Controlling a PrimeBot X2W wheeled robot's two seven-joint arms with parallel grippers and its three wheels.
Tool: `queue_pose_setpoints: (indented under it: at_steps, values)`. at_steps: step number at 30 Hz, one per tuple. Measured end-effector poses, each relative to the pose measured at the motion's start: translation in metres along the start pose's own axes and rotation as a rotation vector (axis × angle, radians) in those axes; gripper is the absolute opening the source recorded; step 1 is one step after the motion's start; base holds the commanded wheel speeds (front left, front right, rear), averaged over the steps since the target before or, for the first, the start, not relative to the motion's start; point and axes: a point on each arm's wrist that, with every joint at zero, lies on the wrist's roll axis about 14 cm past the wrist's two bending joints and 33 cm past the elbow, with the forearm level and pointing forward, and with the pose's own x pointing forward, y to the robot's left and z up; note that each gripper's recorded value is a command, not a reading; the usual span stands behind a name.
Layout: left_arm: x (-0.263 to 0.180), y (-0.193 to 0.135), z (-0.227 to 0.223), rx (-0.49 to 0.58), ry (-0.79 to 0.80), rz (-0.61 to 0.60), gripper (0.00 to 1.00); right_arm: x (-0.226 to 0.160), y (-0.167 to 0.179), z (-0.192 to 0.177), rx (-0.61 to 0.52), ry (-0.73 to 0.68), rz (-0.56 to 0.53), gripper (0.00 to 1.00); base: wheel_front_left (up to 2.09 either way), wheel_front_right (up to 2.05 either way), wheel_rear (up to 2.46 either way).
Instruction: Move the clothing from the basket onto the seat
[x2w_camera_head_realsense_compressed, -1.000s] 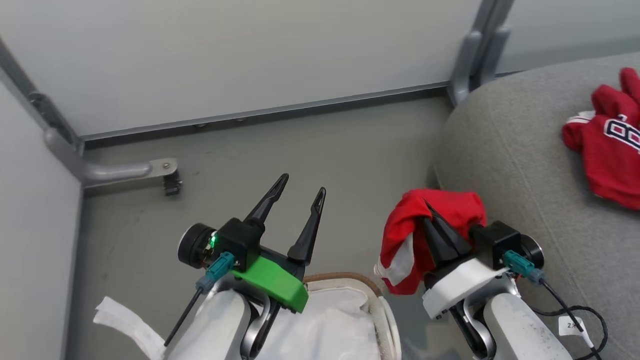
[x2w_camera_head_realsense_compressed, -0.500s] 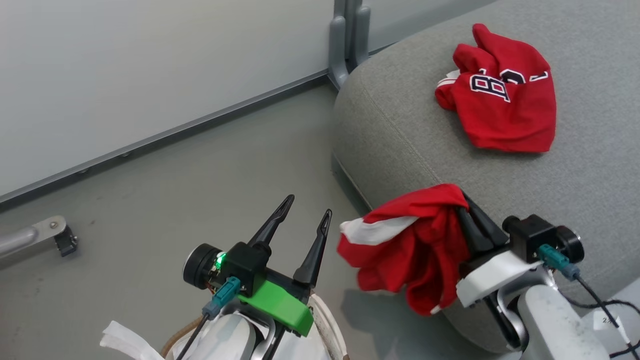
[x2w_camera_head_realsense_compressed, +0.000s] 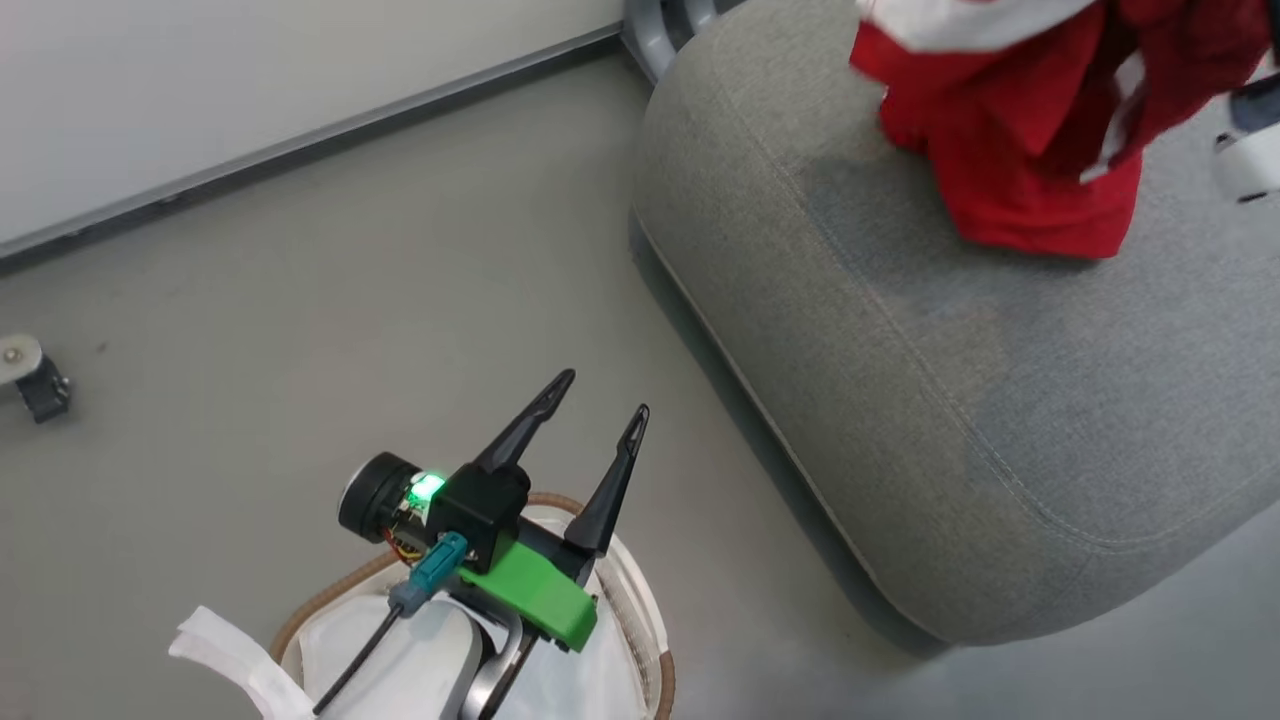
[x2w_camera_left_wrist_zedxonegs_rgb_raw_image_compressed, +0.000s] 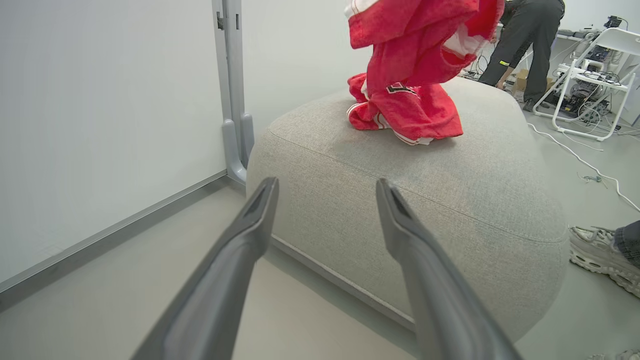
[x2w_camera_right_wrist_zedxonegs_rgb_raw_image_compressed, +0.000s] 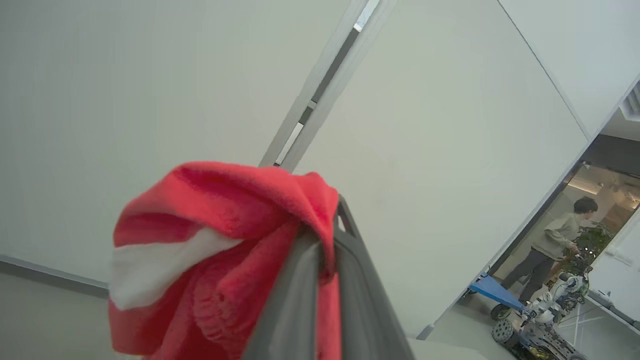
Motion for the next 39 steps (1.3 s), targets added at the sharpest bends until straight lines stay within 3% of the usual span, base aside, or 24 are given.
queue_pose_setpoints:
  at_steps: [7,14,18,24,25,27,29,30,39]
  values:
    - [-0.001,0.042,-0.014,-0.006,0.005,0.045,1.0,0.049,-0.029,-0.03,-0.163,0.09,-0.047,0.0,0.0,0.0,0.0]
    - [-0.007,0.07,-0.037,-0.027,0.034,0.074,1.0,0.052,-0.04,-0.12,-0.167,0.329,-0.161,0.0,0.0,0.0,0.0]
    - [-0.017,0.088,-0.048,-0.042,0.05,0.122,1.0,0.019,-0.016,-0.195,-0.134,0.529,-0.164,0.0,0.0,0.0,0.0]
    - [-0.038,0.115,-0.067,-0.067,0.092,0.21,1.0,-0.018,0.039,-0.26,-0.017,0.677,-0.174,0.0,0.0,0.0,0.0]
    - [-0.042,0.121,-0.07,-0.07,0.1,0.229,1.0,-0.027,0.05,-0.269,0.007,0.701,-0.175,0.06,0.0,0.0,0.0]
    - [-0.047,0.125,-0.074,-0.078,0.111,0.25,1.0,-0.046,0.059,-0.282,0.025,0.745,-0.182,0.36,0.0,0.0,0.0]
    - [-0.05,0.127,-0.074,-0.077,0.118,0.261,1.0,-0.064,0.063,-0.288,0.036,0.78,-0.19,0.36,0.0,0.0,0.0]
    - [-0.051,0.128,-0.073,-0.075,0.118,0.268,1.0,-0.072,0.065,-0.289,0.043,0.796,-0.194,1.0,0.0,0.0,0.0]
    - [-0.06,0.128,-0.054,-0.076,0.093,0.336,1.0,-0.107,0.077,-0.262,0.083,0.768,-0.173,1.0,0.0,0.0,0.0]
